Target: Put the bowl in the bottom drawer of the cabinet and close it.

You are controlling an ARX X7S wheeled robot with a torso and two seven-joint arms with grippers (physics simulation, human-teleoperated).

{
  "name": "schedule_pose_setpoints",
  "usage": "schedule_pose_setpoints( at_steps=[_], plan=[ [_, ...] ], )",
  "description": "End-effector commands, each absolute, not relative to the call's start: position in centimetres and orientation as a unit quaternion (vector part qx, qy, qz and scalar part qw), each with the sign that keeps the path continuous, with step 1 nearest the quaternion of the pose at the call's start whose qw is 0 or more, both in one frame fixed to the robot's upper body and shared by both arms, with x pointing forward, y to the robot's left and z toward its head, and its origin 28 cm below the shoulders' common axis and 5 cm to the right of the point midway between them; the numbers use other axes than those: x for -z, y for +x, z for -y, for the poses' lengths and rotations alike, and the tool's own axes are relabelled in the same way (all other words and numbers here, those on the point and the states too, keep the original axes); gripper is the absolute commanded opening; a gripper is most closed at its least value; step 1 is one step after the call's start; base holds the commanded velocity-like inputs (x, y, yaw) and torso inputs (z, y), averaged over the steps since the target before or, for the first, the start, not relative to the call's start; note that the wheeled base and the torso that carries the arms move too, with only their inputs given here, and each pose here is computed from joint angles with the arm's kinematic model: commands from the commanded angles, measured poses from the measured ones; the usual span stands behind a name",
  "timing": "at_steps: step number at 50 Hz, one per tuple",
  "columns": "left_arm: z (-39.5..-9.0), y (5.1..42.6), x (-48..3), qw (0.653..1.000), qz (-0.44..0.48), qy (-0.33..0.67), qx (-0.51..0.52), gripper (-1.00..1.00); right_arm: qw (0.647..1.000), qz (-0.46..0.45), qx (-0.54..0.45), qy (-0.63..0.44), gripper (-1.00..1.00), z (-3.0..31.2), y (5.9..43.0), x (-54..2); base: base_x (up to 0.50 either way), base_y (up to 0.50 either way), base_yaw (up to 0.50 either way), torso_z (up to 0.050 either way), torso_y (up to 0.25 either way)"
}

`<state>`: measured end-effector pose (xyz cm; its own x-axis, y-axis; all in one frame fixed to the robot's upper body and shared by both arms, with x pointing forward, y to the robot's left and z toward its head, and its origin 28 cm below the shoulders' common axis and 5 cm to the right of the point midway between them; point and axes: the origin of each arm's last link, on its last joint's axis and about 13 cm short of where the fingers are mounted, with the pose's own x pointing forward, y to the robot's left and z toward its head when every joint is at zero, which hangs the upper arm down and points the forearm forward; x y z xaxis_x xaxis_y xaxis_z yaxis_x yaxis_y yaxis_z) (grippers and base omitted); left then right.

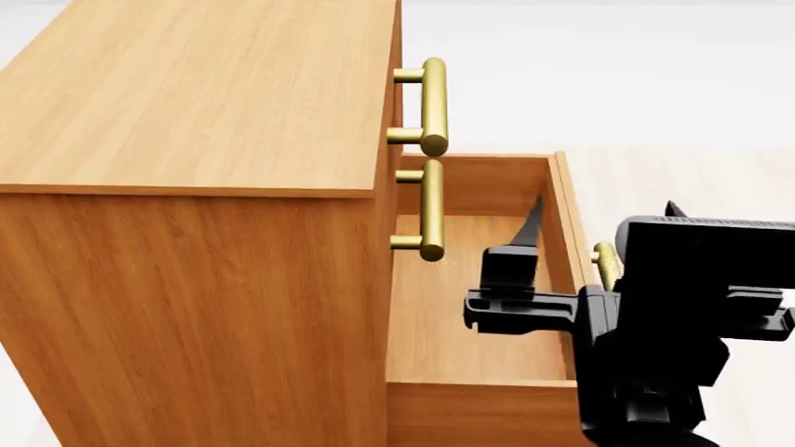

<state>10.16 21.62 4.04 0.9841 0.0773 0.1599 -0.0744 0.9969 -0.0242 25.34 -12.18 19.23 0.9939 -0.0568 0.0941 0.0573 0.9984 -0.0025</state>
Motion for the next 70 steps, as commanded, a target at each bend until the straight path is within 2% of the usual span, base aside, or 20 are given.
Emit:
schedule_pose_setpoints(
  at_steps=[1, 8, 23, 27, 70],
  plan=[
    [-21.6, 10.2, -4.0, 0.996, 0.080, -0.008, -0.037, 1.00, 0.998, -0.022, 0.050, -0.020, 1.00, 12.9, 26.8, -17.4, 0.00, 0.00, 0.00, 0.000, 0.000],
    [-21.7, 10.2, -4.0, 0.996, 0.080, -0.009, -0.038, 1.00, 0.997, -0.019, 0.068, -0.035, 1.00, 13.2, 27.8, -16.9, 0.00, 0.00, 0.00, 0.000, 0.000],
    [-21.6, 10.2, -4.1, 0.996, 0.080, -0.009, -0.038, 1.00, 0.994, -0.083, 0.064, -0.038, 1.00, 13.5, 29.0, -17.3, 0.00, 0.00, 0.00, 0.000, 0.000],
    [-21.7, 10.2, -4.1, 0.996, 0.080, -0.009, -0.039, 1.00, 0.993, -0.108, 0.037, -0.042, 1.00, 13.4, 29.0, -17.3, 0.00, 0.00, 0.00, 0.000, 0.000],
    [-21.6, 10.2, -4.1, 0.996, 0.079, -0.006, -0.040, 1.00, 0.975, -0.217, 0.046, -0.021, 1.00, 14.1, 30.6, -17.3, 0.00, 0.00, 0.00, 0.000, 0.000]
  ],
)
